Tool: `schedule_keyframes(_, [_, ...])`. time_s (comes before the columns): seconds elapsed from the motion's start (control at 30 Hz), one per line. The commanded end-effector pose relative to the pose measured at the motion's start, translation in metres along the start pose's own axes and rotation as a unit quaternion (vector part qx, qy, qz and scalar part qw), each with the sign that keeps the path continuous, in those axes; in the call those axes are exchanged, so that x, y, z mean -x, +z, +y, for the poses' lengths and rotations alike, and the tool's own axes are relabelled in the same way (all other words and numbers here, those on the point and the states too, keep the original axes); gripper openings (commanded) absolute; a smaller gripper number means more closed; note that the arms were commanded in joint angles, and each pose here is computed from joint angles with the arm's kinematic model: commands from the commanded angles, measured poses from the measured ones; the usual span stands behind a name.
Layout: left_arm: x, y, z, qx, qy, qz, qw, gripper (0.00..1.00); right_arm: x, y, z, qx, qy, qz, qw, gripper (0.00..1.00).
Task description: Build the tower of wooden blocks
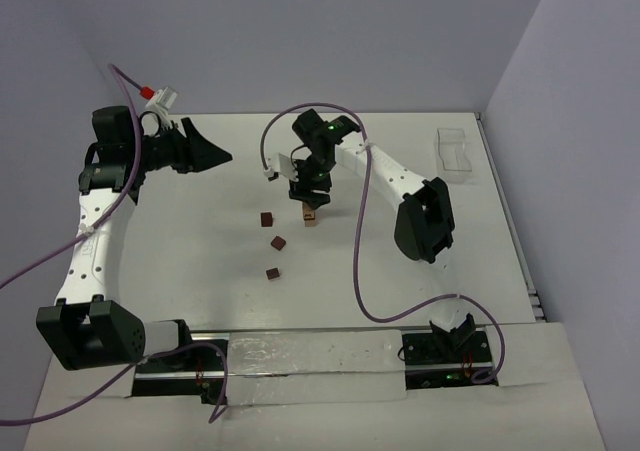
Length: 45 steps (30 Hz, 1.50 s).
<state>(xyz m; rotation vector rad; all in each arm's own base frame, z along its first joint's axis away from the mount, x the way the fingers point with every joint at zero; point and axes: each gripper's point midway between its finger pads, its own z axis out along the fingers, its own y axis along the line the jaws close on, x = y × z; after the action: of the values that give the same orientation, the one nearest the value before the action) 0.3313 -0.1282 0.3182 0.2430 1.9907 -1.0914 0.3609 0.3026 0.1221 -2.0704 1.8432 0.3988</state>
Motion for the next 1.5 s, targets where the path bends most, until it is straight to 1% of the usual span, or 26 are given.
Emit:
schedule_keyframes(0.0, [0.017,-0.003,-0.009,-0.02,0.025,-0.02,0.999,0.73,0.002,-0.008,-0.004,-0.005,0.011,-0.004,1.0,0.48])
schedule_keyframes(0.2, [0.016,-0.002,-0.009,-0.023,0.022,-0.02,0.999,0.73,0.001,-0.006,-0.007,-0.008,0.016,0.0,1.0,0.51])
schedule_keyframes(0.73, [0.016,-0.004,-0.009,-0.027,0.021,-0.021,0.999,0.73,-0.004,0.002,-0.014,-0.013,0.023,0.01,1.0,0.53])
schedule_keyframes(0.97, [0.016,-0.003,-0.01,-0.03,0.018,-0.021,0.999,0.73,-0.002,0.001,-0.017,-0.018,0.023,0.008,1.0,0.59])
schedule_keyframes(1.47, [0.016,-0.005,-0.01,-0.032,0.016,-0.021,0.999,0.73,-0.004,0.005,-0.019,-0.019,0.023,0.012,0.999,0.64])
